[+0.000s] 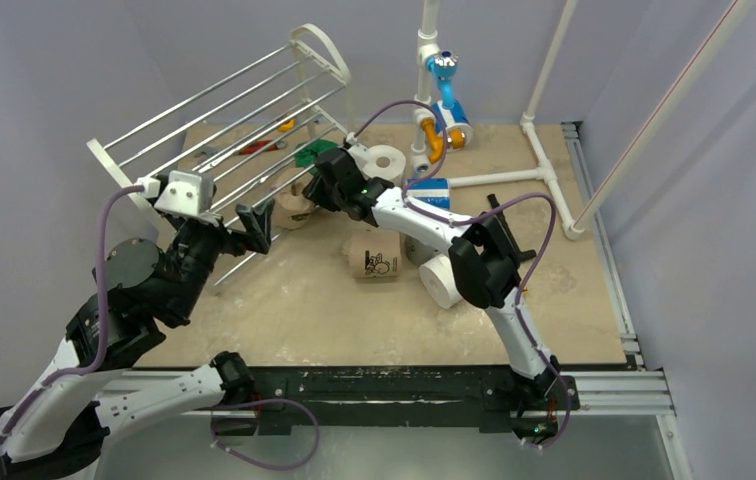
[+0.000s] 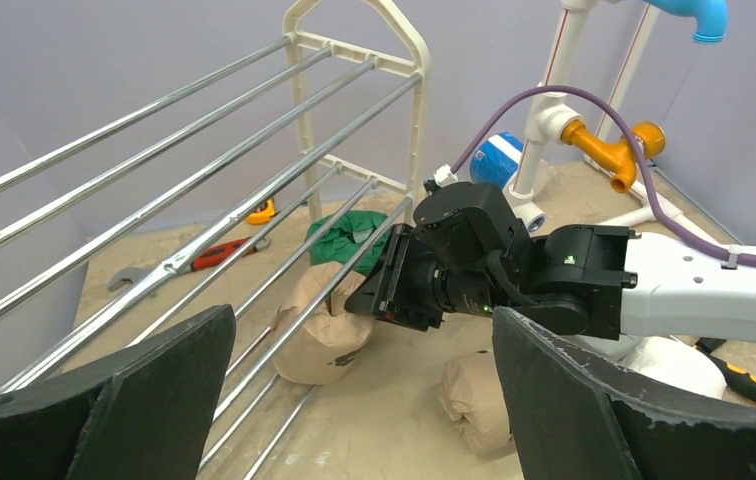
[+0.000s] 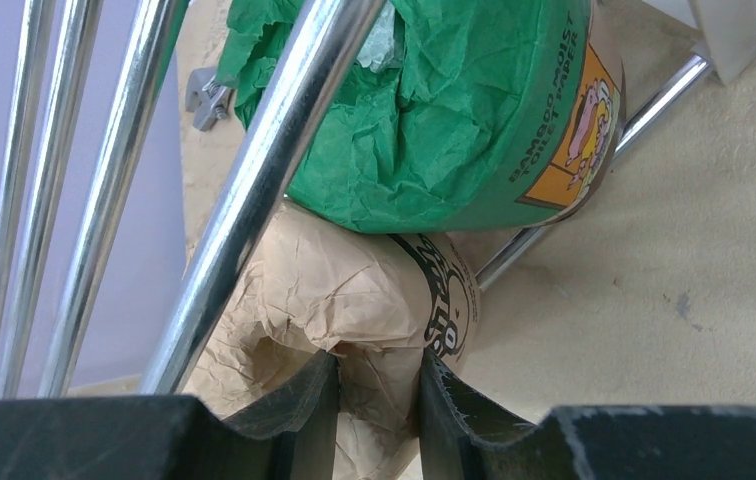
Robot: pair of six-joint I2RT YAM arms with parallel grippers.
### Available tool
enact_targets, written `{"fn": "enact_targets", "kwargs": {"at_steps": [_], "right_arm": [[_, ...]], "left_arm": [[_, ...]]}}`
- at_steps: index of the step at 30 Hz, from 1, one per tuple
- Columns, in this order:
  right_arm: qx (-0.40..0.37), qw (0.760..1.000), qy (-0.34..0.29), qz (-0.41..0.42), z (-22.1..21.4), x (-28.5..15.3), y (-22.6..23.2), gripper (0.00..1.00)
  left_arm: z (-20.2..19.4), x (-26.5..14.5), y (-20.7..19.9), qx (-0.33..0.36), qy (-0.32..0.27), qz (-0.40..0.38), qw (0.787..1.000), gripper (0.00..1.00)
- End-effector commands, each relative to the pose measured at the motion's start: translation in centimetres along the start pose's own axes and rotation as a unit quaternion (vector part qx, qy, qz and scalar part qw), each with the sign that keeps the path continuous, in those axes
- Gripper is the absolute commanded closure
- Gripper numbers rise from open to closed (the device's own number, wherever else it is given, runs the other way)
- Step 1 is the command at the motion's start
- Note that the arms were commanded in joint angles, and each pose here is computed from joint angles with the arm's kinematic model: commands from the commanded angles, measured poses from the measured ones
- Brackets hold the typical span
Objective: Place and organize the paper towels onto the shelf
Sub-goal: Place the paper towel on the shelf.
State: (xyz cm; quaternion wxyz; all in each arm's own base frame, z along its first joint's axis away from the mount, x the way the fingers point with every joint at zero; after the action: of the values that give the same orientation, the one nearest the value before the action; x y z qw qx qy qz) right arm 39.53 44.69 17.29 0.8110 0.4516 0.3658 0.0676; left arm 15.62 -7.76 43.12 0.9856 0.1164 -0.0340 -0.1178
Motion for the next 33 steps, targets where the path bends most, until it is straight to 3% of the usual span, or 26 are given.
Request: {"fn": "enact_targets", "kwargs": {"at_steps": [1,17,33], "right_arm": [[0.041,0.997,-0.026,0.052,1.3,-0.4,3.4,0.72],[0.029,0.998,-0.025,0.046,1.1,-0.7,3.1,0.54],[-0.023,0.998,-0.024,0.061,2.0,-4.3,2.7,0.37]], "left_arm": [[0.3,-0.1,0.1,-0.013,-0.012,0.001,1.0,0.0],[0.1,-0.2,0.2,-0.015,-0.01,0.001,1.0,0.0],[-0.1,-0.2,0.0,-0.019,-0.008,-0.002,1.0,0.0]]}}
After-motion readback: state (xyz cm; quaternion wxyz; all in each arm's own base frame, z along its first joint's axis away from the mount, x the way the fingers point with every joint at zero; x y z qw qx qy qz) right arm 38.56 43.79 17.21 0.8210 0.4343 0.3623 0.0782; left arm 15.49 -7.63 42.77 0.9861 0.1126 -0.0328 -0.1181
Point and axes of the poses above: each gripper's point midway between its finger pads, its own x axis out along the fingers, its own y axis along the line the jaws close on, z = x × y, the point moved 5 cm from there along -x, back along the fingers, and after that the axes turned 15 degrees about x, right-handed, at the moved point
